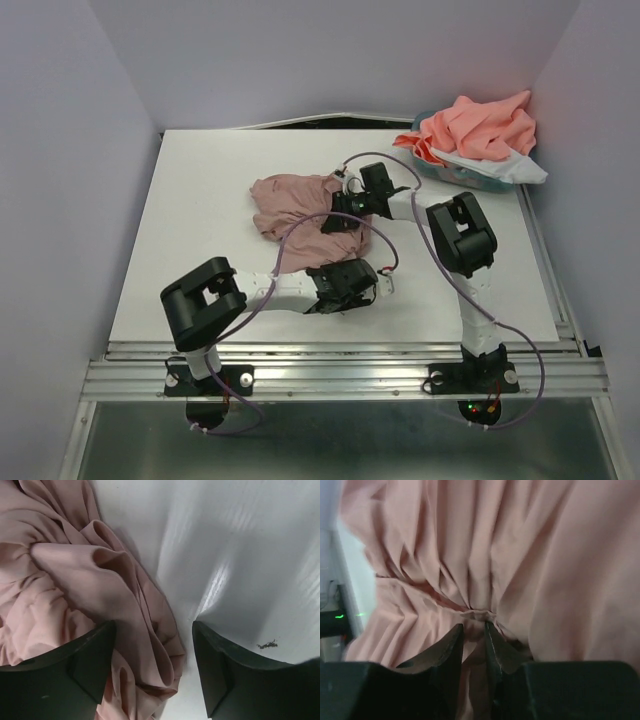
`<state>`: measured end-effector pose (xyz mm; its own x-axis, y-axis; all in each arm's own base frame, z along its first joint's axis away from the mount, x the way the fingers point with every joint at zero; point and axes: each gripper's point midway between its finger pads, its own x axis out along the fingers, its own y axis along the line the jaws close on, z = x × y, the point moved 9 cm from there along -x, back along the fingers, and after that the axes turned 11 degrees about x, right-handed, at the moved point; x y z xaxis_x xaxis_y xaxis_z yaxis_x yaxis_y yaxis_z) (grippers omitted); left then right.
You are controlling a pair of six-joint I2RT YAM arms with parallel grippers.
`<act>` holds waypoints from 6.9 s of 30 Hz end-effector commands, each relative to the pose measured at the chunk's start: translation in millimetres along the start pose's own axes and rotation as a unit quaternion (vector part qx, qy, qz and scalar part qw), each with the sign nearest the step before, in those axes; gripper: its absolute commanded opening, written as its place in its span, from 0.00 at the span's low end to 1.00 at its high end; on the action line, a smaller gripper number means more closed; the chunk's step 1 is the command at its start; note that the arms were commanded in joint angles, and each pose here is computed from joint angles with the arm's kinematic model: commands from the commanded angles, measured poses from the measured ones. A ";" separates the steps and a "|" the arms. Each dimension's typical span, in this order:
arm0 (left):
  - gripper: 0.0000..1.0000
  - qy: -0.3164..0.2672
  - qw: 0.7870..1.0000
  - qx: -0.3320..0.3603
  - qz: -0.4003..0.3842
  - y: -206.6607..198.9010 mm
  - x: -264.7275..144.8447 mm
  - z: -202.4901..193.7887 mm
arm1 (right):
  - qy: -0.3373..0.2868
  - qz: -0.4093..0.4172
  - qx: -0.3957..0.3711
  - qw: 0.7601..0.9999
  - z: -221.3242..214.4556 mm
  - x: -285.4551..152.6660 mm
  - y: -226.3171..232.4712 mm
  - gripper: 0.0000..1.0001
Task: Fold and stack the skirts
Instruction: Fold the skirt, then neatly place the folded skirt to the corner
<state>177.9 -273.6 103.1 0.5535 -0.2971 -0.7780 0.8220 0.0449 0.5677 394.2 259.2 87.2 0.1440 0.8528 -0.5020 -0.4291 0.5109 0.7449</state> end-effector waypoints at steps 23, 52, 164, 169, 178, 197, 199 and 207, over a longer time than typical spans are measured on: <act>0.00 -0.040 0.997 -0.032 -0.062 28.0 -75.1 5.5 | -0.010 0.003 -0.075 0.997 9.1 -33.8 47.6 0.37; 0.00 -0.117 0.969 -0.040 -0.213 83.8 -134.2 38.4 | 0.069 0.074 -0.113 0.988 -13.4 18.6 1.7 0.01; 0.98 0.276 0.830 -0.486 0.007 199.3 65.8 -257.5 | -0.160 -0.172 -0.030 0.972 44.8 -213.2 36.5 1.00; 0.99 0.216 0.846 -0.486 -0.031 241.5 75.8 -297.7 | -0.161 -0.182 -0.030 0.970 42.8 -213.6 34.1 1.00; 0.98 0.168 0.873 -0.459 -0.012 289.4 110.1 -336.7 | -0.154 -0.186 -0.022 0.970 40.2 -209.4 27.3 1.00; 0.96 0.114 0.881 -0.440 0.132 342.0 123.9 -350.4 | -0.148 -0.171 0.018 0.974 40.2 -198.9 19.2 1.00; 0.99 0.106 0.879 -0.442 0.146 344.4 119.4 -350.3 | -0.153 -0.166 0.019 0.974 41.9 -199.1 21.0 1.00; 0.99 -0.019 0.889 -0.377 0.260 425.6 35.0 -299.9 | -0.192 -0.179 -0.010 0.965 56.8 -218.0 43.7 1.00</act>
<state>579.1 30.0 122.6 0.7312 -0.0374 -0.6812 0.3965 0.8358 0.3797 390.6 104.9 218.2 0.5196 0.6177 -0.5903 -0.2646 0.7733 0.5762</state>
